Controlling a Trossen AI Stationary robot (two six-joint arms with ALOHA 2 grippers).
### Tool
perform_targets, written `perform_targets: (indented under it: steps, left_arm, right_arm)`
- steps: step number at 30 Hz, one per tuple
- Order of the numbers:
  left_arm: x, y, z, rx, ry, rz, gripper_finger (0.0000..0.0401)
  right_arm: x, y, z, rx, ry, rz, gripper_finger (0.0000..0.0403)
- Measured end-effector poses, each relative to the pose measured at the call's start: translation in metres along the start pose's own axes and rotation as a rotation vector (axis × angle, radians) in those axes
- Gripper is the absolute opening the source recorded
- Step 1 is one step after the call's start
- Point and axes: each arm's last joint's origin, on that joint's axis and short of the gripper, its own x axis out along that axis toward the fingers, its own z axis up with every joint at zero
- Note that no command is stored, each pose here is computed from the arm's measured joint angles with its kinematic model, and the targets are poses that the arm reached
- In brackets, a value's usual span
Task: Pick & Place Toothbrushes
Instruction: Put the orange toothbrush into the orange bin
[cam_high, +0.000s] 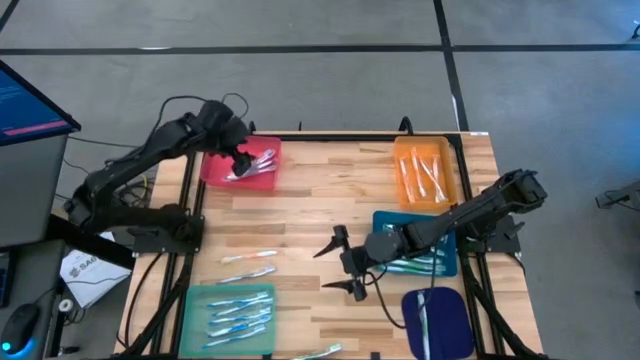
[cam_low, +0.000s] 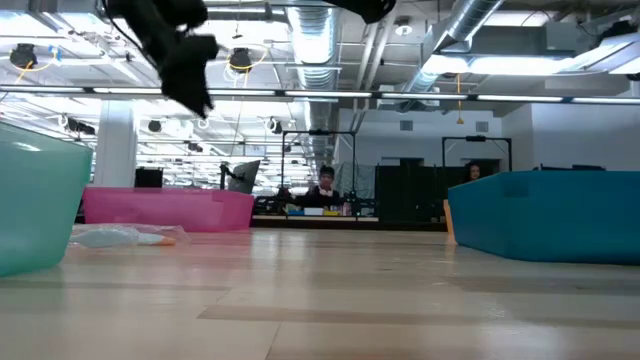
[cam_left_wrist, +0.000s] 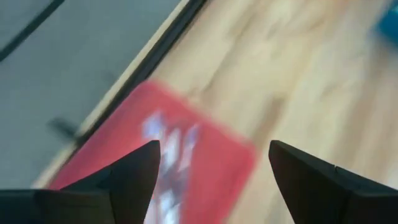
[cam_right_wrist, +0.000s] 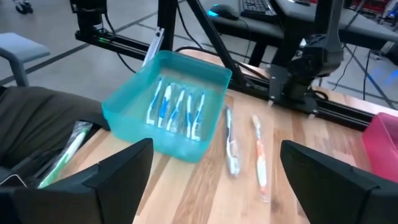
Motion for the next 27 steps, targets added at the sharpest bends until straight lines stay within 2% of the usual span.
perform_targets:
  steps: [2,7,12,17,27]
  left_arm:
    - [-0.007,-0.009,0.004,-0.026,-0.070,-0.068,0.0294]
    - [-0.017,-0.037,0.008,0.020,-0.132,-0.184,0.0289]
    - [-0.019,-0.063,0.009,0.058,-0.126,-0.277,0.0290]
    - [-0.019,-0.089,0.005,0.085,-0.113,-0.365,0.0290]
    - [-0.003,-0.130,-0.022,0.123,-0.038,-0.488,0.0290]
  right_arm:
    - [0.000,-0.002,0.000,0.003,0.001,-0.005,0.0346]
    - [0.000,-0.002,-0.001,0.037,0.005,-0.006,0.0346]
    - [0.000,-0.002,-0.003,0.094,0.026,-0.003,0.0346]
    - [0.000,0.002,-0.003,0.098,0.028,0.014,0.0346]
    - [0.000,0.002,-0.003,0.099,0.028,0.013,0.0346]
